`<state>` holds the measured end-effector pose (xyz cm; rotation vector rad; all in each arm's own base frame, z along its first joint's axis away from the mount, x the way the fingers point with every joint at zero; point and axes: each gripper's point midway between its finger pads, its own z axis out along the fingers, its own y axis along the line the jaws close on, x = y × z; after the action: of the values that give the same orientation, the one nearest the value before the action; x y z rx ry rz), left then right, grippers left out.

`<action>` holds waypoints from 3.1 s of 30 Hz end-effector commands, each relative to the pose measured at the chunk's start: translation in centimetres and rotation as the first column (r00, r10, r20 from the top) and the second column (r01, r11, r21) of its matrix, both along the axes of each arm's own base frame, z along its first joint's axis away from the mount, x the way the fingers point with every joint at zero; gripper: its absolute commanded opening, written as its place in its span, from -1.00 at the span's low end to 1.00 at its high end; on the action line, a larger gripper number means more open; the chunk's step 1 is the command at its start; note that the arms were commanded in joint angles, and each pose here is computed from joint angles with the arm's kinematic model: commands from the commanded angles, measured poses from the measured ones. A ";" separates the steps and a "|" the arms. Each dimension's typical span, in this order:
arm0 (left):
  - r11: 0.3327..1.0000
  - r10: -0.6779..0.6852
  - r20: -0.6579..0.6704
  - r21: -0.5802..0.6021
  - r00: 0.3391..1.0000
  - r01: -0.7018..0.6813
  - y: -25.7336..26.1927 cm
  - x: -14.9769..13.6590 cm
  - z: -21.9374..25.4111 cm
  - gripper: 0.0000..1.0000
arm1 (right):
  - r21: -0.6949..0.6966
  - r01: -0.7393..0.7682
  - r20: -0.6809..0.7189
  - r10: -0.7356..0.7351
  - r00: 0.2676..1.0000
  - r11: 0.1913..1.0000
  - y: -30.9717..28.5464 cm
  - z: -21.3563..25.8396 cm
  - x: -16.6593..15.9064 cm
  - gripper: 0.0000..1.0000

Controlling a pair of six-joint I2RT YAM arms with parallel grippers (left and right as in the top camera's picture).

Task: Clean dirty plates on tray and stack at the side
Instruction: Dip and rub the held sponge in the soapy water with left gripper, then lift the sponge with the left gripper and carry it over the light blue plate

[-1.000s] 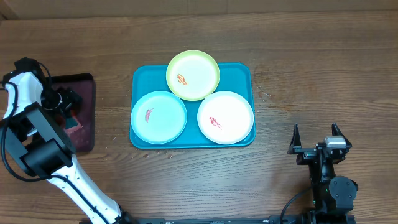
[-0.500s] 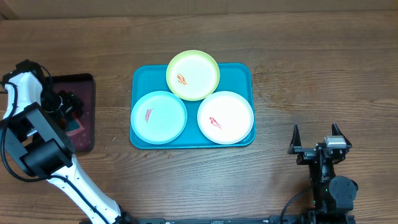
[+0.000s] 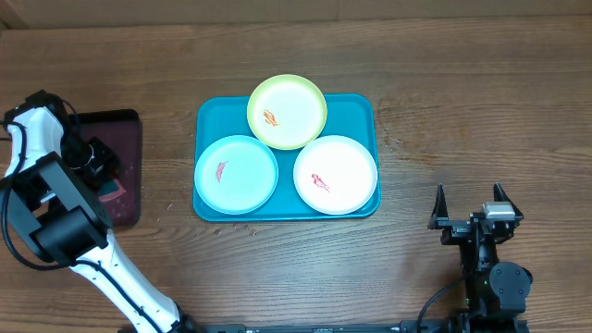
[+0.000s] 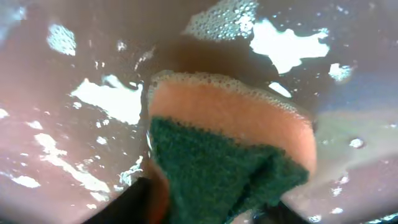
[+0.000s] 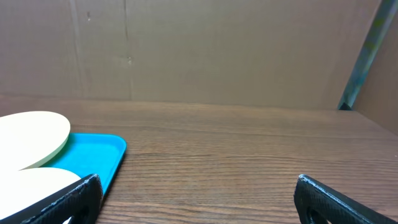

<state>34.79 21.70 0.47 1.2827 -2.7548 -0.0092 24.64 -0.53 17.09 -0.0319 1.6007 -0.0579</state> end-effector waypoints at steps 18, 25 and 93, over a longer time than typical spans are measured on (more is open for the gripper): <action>1.000 -0.007 0.254 0.027 0.967 0.000 1.5 6.1 12.9 -0.92 | -0.001 0.003 0.006 -0.003 1.000 1.000 -0.1 -0.1 0.0 1.00; 0.999 -0.015 0.234 0.033 0.972 0.008 1.3 5.9 12.6 -0.92 | -0.001 0.003 0.006 -0.003 1.000 1.000 -0.1 -0.1 0.0 1.00; 0.916 -0.317 0.462 -0.078 0.829 0.394 -13.7 5.7 24.8 -0.91 | -0.001 0.003 0.006 -0.003 1.000 1.000 -0.1 -0.1 0.0 1.00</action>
<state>40.30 13.90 25.10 1.0475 -3.2298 0.3981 24.64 -0.55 17.10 -0.0316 1.6003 -0.0588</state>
